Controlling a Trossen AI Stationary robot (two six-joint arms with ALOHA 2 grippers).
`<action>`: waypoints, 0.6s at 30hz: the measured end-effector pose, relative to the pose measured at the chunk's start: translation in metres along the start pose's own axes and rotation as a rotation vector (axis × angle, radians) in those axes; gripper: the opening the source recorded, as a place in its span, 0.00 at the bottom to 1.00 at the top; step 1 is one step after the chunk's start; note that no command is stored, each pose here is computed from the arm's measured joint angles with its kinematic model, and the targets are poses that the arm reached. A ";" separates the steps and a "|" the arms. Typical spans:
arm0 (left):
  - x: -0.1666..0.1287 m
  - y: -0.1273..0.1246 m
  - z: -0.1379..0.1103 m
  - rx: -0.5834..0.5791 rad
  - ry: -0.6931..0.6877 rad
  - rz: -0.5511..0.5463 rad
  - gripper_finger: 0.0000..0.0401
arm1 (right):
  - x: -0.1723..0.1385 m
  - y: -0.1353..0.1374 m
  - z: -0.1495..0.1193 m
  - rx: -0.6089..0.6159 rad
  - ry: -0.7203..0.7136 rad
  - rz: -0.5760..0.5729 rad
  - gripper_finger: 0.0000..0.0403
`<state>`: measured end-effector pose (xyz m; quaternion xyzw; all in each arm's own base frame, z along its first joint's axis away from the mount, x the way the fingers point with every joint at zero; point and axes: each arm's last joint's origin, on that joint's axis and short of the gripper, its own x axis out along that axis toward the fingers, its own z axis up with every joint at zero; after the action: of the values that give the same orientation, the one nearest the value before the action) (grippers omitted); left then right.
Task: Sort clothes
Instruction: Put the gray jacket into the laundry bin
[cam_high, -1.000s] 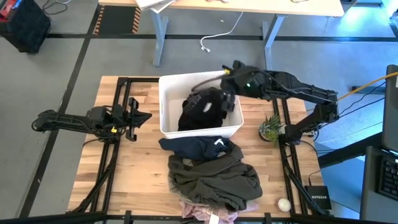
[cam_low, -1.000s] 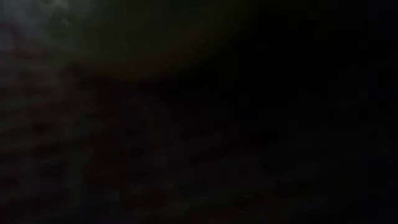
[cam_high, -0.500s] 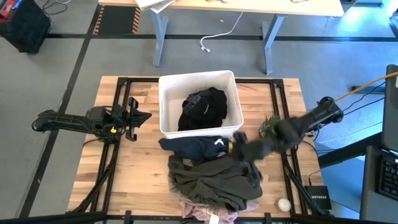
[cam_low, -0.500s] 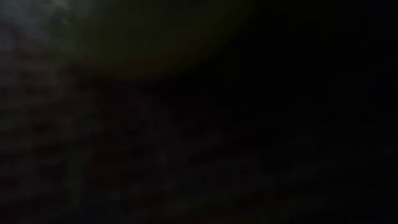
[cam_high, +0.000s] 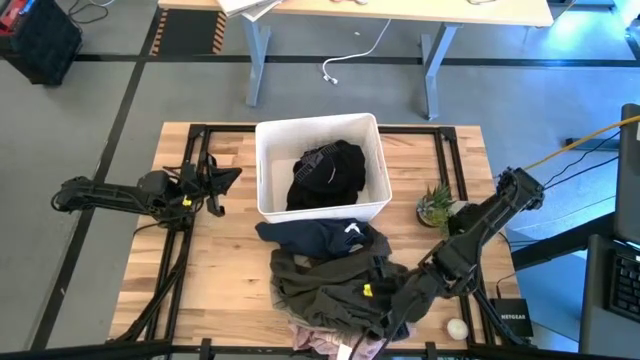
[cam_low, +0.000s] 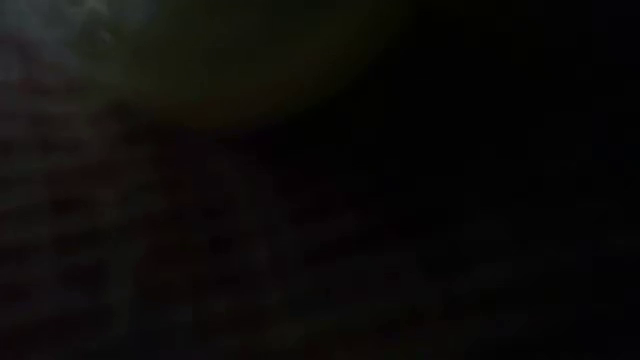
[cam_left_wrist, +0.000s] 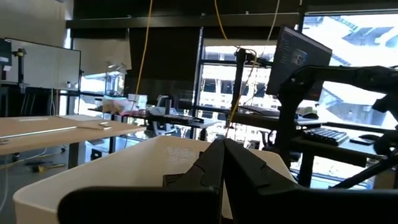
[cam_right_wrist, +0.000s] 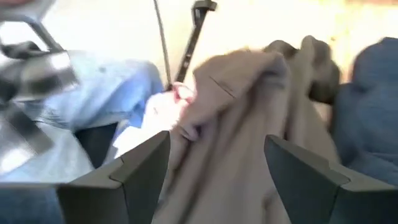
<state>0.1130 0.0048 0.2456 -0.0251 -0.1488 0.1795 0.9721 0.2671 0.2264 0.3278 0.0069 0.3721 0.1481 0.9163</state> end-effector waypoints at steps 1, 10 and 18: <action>0.000 0.000 0.000 0.000 0.001 0.001 0.01 | 0.004 0.002 0.003 0.016 0.001 0.002 0.69; 0.000 0.000 -0.001 0.001 0.009 0.001 0.01 | 0.048 0.005 -0.018 0.014 0.233 -0.083 0.69; 0.000 0.000 -0.001 0.000 0.008 0.001 0.01 | 0.064 -0.014 -0.030 -0.043 0.278 -0.380 0.69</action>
<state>0.1132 0.0048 0.2448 -0.0258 -0.1446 0.1800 0.9726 0.2942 0.2278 0.2611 -0.1034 0.4862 -0.0198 0.8675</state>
